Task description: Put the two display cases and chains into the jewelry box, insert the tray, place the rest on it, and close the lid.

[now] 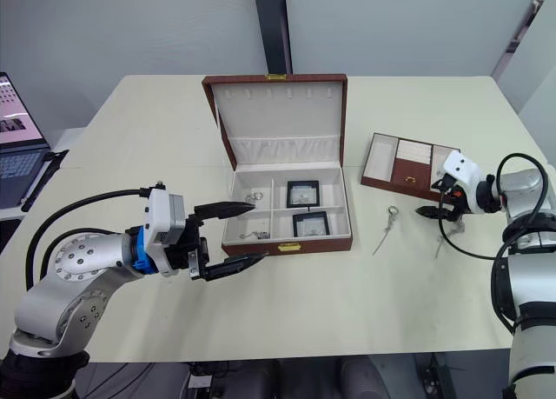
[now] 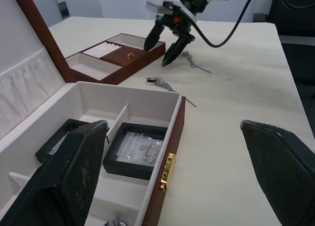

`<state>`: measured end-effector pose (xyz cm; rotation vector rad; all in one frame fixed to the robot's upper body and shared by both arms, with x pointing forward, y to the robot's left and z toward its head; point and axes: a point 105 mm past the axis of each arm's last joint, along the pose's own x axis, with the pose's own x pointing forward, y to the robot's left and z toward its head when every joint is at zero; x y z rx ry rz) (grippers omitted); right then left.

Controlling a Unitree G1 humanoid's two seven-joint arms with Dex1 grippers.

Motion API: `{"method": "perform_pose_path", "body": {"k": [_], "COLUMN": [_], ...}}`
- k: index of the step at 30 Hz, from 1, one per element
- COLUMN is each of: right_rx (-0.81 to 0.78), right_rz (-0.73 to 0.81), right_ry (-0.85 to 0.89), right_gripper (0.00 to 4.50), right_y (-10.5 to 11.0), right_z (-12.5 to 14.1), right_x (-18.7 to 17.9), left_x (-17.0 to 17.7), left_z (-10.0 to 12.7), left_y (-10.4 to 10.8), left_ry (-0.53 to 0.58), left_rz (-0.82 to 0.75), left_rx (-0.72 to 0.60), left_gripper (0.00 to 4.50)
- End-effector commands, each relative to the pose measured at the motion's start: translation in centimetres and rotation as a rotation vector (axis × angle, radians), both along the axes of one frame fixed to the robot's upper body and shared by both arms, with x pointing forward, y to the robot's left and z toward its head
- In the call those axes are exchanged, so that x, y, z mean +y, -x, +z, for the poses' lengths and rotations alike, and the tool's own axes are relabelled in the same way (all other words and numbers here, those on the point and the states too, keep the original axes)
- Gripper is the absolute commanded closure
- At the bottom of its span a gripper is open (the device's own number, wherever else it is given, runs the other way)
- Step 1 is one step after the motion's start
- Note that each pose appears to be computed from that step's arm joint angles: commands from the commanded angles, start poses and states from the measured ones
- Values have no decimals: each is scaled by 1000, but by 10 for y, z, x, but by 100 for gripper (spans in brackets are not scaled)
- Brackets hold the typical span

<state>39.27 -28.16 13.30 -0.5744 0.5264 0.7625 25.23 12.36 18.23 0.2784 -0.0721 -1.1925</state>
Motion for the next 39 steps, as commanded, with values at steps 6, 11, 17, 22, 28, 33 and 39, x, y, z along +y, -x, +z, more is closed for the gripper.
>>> {"method": "perform_pose_path", "body": {"k": [6, 11, 17, 22, 28, 33, 39], "right_rx": [-51, -54, -49, -44, -57, -80, -73], "right_rz": [-30, -39, -36, -37, -54, -34, 18], "right_ry": [33, 39, 43, 33, 3, -44, -30], "right_gripper": [280, 397, 448, 448, 448, 448, 448], "right_y": [-8, -8, -7, -6, -6, -1, 15], "right_z": [7, 6, 7, 9, 19, 43, 60], "right_x": [-1, -2, -3, -5, -9, -15, -29], "left_x": [-10, -10, -11, -14, -19, -13, -6], "left_z": [8, 11, 13, 14, 16, 11, 6], "left_y": [7, 5, 3, 2, -1, -4, -1], "left_ry": [19, 21, 25, 28, 37, 44, 73], "left_rz": [-30, -22, -15, -17, -21, -2, 42], "left_rx": [-36, -42, -45, -46, -50, -49, -43], "left_gripper": [0, 0, 0, 0, 0, 0, 0]}}
